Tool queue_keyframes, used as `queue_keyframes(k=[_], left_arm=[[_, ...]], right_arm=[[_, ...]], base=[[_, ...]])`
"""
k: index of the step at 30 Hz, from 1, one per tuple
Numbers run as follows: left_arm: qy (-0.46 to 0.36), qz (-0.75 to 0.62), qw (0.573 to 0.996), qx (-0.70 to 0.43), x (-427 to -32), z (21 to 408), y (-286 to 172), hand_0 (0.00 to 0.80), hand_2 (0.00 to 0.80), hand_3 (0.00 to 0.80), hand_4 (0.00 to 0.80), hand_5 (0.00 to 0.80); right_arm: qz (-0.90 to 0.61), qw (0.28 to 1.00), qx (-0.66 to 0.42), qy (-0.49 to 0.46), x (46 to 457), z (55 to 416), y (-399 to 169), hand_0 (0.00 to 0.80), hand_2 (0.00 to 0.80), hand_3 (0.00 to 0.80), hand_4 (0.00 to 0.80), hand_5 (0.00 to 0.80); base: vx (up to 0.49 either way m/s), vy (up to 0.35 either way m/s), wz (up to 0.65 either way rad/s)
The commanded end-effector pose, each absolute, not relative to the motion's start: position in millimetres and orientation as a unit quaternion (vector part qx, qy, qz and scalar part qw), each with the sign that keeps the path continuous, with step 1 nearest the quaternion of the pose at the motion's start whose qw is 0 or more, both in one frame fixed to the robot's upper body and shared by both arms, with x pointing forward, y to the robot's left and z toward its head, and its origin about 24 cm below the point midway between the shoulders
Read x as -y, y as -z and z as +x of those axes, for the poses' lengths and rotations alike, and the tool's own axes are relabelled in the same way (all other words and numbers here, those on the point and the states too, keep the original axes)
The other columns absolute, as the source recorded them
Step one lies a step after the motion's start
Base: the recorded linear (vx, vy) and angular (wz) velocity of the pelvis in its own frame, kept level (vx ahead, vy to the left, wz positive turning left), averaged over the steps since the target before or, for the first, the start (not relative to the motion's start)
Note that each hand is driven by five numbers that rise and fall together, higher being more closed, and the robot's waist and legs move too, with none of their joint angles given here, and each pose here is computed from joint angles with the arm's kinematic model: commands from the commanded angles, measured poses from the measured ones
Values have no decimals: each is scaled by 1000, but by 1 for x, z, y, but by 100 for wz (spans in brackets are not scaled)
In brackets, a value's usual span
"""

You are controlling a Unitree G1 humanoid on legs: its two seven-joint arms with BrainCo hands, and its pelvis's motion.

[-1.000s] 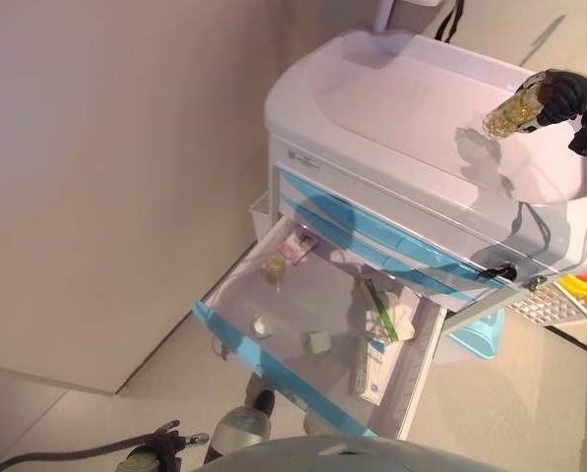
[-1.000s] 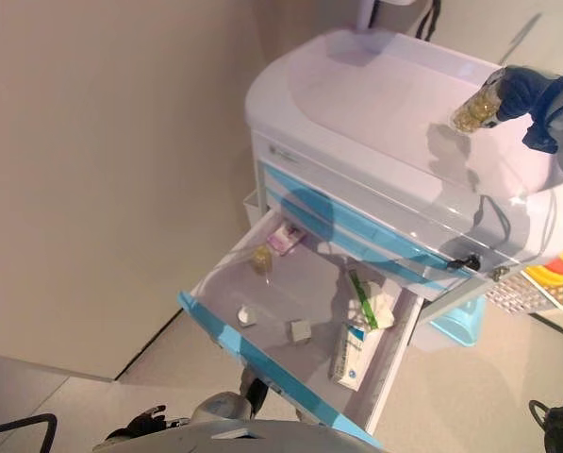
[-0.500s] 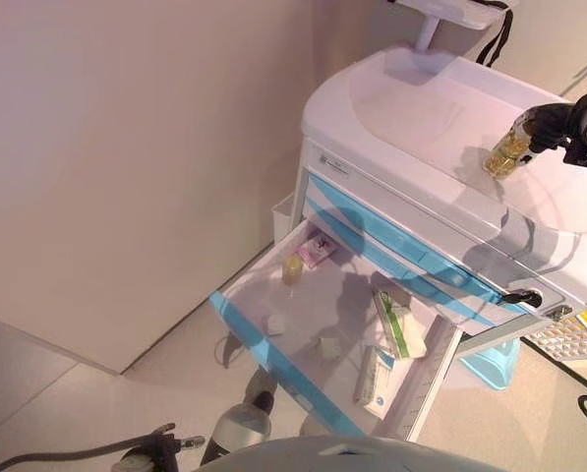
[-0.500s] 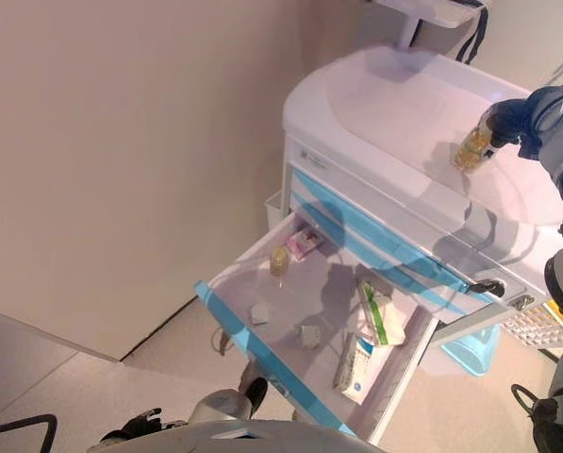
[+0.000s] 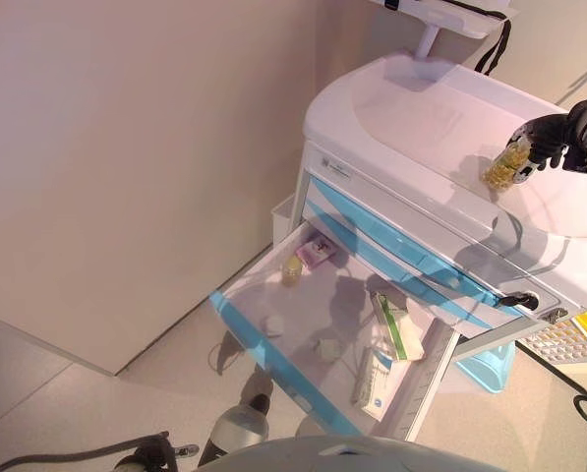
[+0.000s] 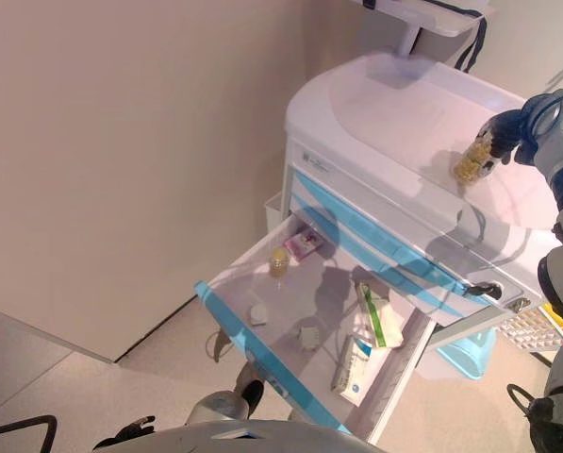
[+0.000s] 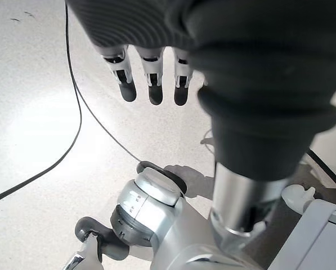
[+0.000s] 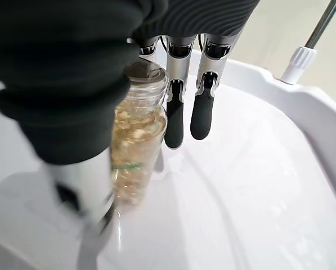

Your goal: Open the drawer and pick up the medicine

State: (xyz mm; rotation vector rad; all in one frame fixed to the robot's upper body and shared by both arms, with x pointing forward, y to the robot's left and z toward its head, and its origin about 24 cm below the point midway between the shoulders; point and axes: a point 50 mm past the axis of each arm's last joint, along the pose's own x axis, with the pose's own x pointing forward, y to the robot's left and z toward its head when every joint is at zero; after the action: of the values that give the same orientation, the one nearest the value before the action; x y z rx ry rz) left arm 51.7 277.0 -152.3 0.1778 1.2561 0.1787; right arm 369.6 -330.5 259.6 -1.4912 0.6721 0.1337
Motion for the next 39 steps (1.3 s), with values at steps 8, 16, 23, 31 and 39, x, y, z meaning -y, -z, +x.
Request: queue_keyframes(k=[8, 16, 23, 31, 39], left_arm=[[-68, 121, 792, -594, -286, 44, 150, 0, 0, 0, 0, 0], [-55, 134, 785, -603, -289, 42, 149, 0, 0, 0, 0, 0], [-37, 147, 783, -603, -289, 49, 149, 0, 0, 0, 0, 0], [-23, 156, 786, -598, -290, 58, 147, 0, 0, 0, 0, 0], [-6, 164, 786, -596, -291, 64, 146, 0, 0, 0, 0, 0]], right_arm=[[-694, 656, -297, -8, 340, 367, -280, 0, 0, 0, 0, 0], [-691, 683, -233, 35, 338, 365, -307, 0, 0, 0, 0, 0], [-622, 771, -133, 37, 329, 359, -330, 0, 0, 0, 0, 0], [-484, 872, -36, 61, 349, 334, -333, 0, 0, 0, 0, 0], [-396, 902, -49, 164, 419, 284, -299, 0, 0, 0, 0, 0]], base=[[0, 0, 0], [-6, -15, -1], [-55, -42, -18], [-67, -45, -30], [-74, -59, -33]])
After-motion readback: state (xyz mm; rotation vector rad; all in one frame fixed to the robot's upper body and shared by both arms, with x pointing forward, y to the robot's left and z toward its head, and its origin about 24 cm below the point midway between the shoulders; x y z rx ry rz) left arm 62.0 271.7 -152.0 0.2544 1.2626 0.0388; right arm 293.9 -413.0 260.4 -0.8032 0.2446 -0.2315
